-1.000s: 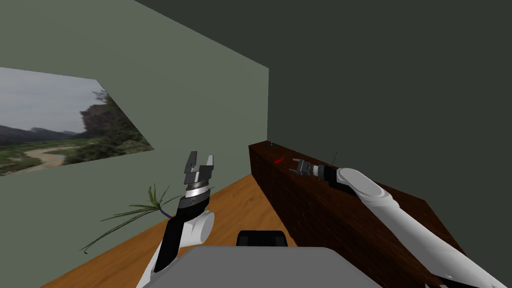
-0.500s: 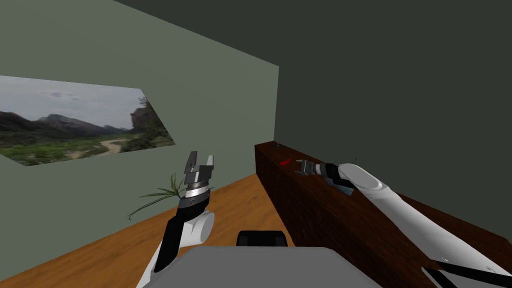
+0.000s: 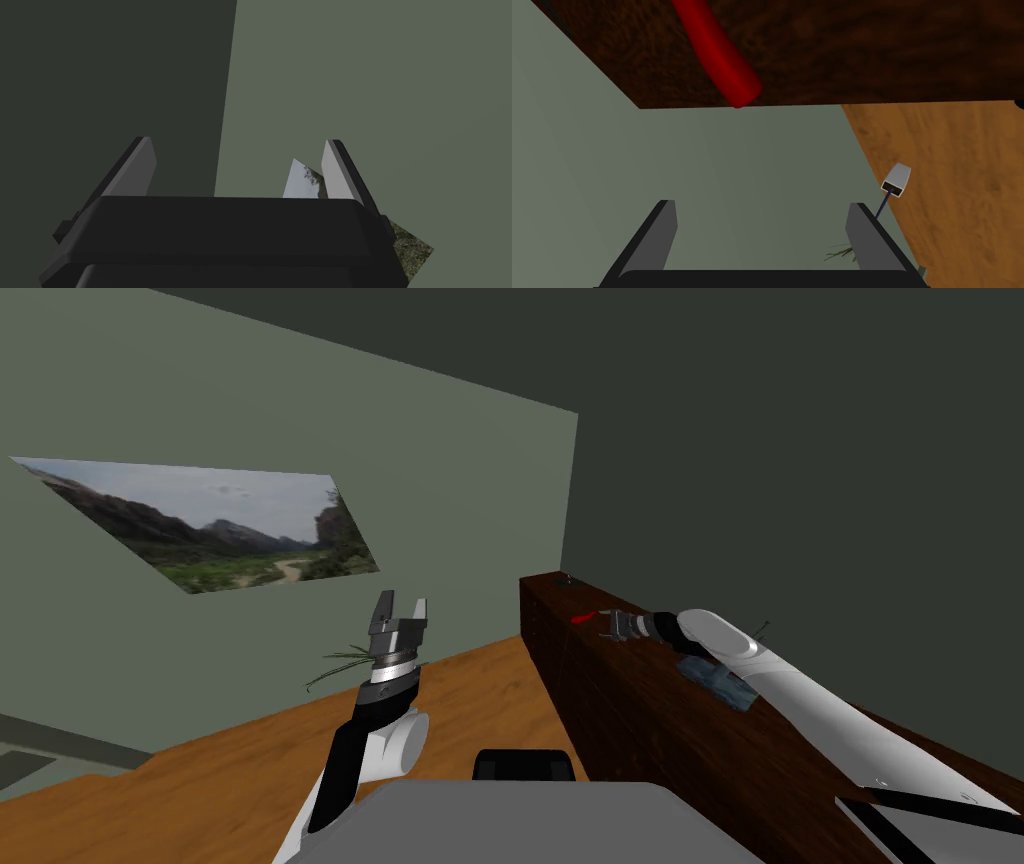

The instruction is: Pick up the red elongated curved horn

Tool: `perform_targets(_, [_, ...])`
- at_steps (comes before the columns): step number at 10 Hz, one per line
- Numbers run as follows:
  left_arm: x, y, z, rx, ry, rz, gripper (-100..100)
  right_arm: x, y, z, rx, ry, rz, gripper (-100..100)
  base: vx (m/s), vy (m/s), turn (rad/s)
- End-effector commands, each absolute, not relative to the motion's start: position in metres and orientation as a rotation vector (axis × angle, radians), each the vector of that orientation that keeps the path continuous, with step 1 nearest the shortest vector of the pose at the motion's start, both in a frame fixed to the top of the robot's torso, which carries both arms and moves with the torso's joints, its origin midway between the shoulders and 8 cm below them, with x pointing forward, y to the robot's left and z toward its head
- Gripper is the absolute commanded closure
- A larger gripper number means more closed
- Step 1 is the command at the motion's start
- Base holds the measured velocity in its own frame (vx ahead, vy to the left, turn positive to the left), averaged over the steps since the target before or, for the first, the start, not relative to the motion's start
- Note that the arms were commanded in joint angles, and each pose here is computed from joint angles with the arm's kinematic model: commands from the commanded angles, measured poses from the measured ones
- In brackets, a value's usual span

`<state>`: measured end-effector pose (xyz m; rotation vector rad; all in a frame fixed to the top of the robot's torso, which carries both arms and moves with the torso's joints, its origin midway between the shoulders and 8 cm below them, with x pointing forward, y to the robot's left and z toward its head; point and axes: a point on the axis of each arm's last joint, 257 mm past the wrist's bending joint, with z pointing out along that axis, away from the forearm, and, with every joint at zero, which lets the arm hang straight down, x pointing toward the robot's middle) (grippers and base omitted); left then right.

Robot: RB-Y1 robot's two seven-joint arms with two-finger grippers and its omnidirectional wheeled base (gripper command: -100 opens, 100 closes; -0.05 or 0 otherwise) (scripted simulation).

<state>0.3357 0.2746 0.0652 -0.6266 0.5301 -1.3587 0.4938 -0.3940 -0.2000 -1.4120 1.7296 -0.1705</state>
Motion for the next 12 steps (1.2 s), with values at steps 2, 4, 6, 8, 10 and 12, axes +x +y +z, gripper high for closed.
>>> perform_targets(2, [0.336,0.275,0.065,-0.627,0.53,-1.359,0,0.489,-0.415,-0.209,-1.482,1.775,-0.221,-100,0.019,-0.043,0.205])
perform_targets(4, [0.336,0.275,0.065,-0.627,0.53,-1.359,0,0.481,-0.446,-0.221,-1.582,1.84,-0.27,-100,0.037,-0.054,0.356])
perform_targets(6, [0.336,0.275,0.065,-0.627,0.53,-1.359,0,0.475,-0.464,-0.228,-1.637,1.879,-0.301,-100,0.032,-0.07,0.226])
perform_targets(8, [0.336,0.275,0.065,-0.627,0.53,-1.359,0,0.462,-0.49,-0.241,-1.726,1.943,-0.325,-100,0.034,-0.084,0.365])
perform_targets(10, [0.336,0.275,0.065,-0.627,0.53,-1.359,0,0.447,-0.51,-0.254,-1.803,2.002,-0.325,-100,0.064,-0.102,0.325])
perform_targets(12, [0.336,0.275,0.065,-0.627,0.53,-1.358,0,0.439,-0.517,-0.261,-1.836,2.027,-0.317,-100,0.039,-0.087,0.194])
